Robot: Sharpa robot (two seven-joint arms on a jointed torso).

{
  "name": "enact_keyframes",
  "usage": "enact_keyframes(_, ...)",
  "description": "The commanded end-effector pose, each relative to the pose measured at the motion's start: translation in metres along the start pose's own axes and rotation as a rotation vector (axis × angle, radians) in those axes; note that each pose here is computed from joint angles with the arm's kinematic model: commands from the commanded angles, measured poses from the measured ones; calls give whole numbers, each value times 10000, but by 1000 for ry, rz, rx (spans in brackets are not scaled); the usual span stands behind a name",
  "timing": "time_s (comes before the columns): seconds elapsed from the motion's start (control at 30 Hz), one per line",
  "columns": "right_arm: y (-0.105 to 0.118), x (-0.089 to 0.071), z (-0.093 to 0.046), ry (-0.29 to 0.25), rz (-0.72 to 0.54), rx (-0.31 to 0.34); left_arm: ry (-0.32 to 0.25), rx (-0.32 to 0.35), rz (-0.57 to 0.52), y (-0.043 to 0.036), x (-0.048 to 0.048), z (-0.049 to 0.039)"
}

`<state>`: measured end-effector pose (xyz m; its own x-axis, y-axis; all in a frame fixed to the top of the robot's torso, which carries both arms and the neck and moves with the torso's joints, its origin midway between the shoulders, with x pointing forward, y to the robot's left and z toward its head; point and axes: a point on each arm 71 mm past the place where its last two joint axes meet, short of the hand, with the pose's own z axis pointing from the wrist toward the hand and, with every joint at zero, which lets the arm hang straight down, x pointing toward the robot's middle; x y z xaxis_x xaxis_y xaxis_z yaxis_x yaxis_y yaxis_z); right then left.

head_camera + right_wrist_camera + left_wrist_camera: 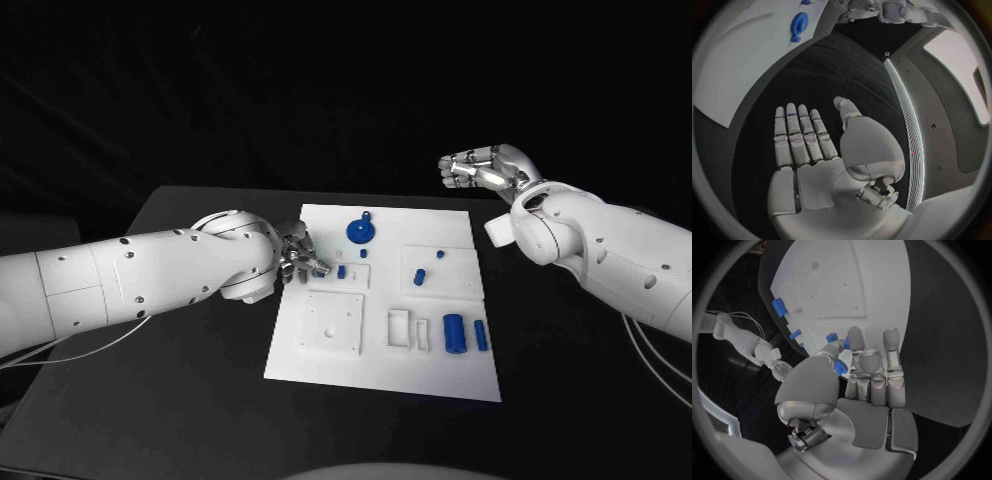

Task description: Assemble the parts on the task board

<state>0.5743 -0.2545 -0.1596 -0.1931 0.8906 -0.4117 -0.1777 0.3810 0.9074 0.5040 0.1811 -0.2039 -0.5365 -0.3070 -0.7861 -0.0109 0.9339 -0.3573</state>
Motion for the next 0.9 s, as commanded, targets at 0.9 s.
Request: enact_keyframes(0.9,0,14,-3,15,2,-7,53,-27,16,60,88,38)
